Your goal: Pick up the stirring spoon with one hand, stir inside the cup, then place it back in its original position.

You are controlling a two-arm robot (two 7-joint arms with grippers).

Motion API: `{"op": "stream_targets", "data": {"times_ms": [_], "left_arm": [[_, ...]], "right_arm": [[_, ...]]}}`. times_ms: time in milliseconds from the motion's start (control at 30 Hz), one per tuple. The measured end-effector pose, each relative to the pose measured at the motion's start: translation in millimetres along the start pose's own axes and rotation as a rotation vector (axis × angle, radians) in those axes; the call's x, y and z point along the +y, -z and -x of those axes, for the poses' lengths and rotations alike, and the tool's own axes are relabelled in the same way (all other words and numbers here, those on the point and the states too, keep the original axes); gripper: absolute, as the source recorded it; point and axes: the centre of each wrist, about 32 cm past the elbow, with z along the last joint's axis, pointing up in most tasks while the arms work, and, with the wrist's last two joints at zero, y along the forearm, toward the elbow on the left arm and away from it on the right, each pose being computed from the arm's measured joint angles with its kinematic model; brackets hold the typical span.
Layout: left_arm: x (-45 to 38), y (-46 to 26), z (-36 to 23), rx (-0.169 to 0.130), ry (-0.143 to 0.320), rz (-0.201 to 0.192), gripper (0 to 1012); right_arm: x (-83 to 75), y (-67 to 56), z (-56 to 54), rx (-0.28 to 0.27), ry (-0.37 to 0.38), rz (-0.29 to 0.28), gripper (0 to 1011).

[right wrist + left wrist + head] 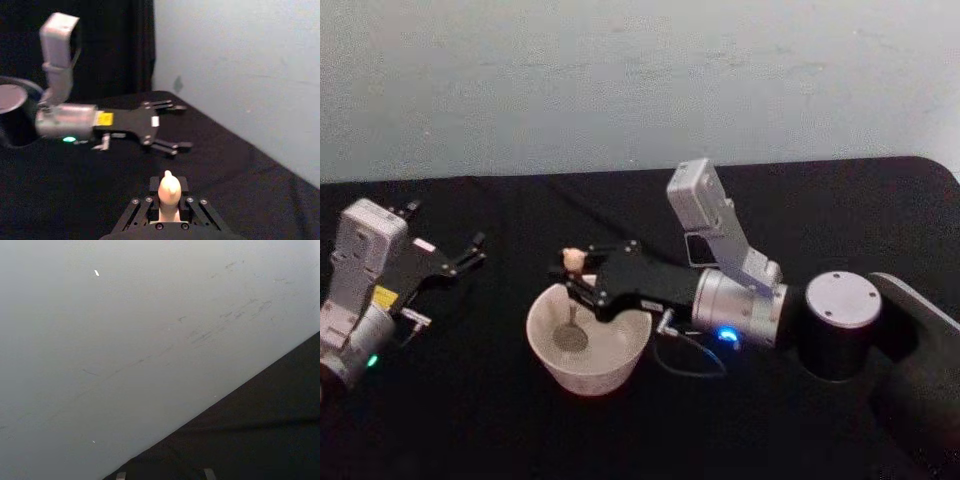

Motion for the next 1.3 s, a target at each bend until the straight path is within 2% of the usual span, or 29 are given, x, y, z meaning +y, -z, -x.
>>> {"op": "stream_targets", "data": {"times_ms": [133, 300, 567, 733, 967, 1167, 1300], "left_arm": [[0.0, 0.0, 0.0, 0.000, 0.000, 0.000, 1001], [0.0, 0.0, 0.0, 0.000, 0.000, 0.000, 1001], [0.0, 0.0, 0.0, 0.000, 0.000, 0.000, 1001], [0.0, 0.0, 0.0, 0.000, 0.000, 0.000, 1001], [0.0, 0.0, 0.0, 0.000, 0.000, 0.000, 1001], [0.0, 0.0, 0.0, 0.000, 0.000, 0.000, 1001], [0.0, 0.0, 0.0, 0.000, 0.000, 0.000, 1001]], "right_arm": [[3.2, -0.9, -6.4, -0.001, 0.044, -0.004, 210], [-0.2, -2.4, -13.7, 0.000, 0.084, -0.008, 210], [-23.4, -3.5, -18.4, -0.004, 0.081, 0.005, 210], [-36.9, -4.8, -16.0, 0.007, 0.052, 0.014, 210], [-52.4, -5.4, -4.5, 0.032, -0.018, 0.024, 210], [-50.5, -5.1, 1.0, 0.042, -0.044, 0.022, 210], [-42.0, -6.3, 4.1, 0.045, -0.052, 0.014, 210]]}}
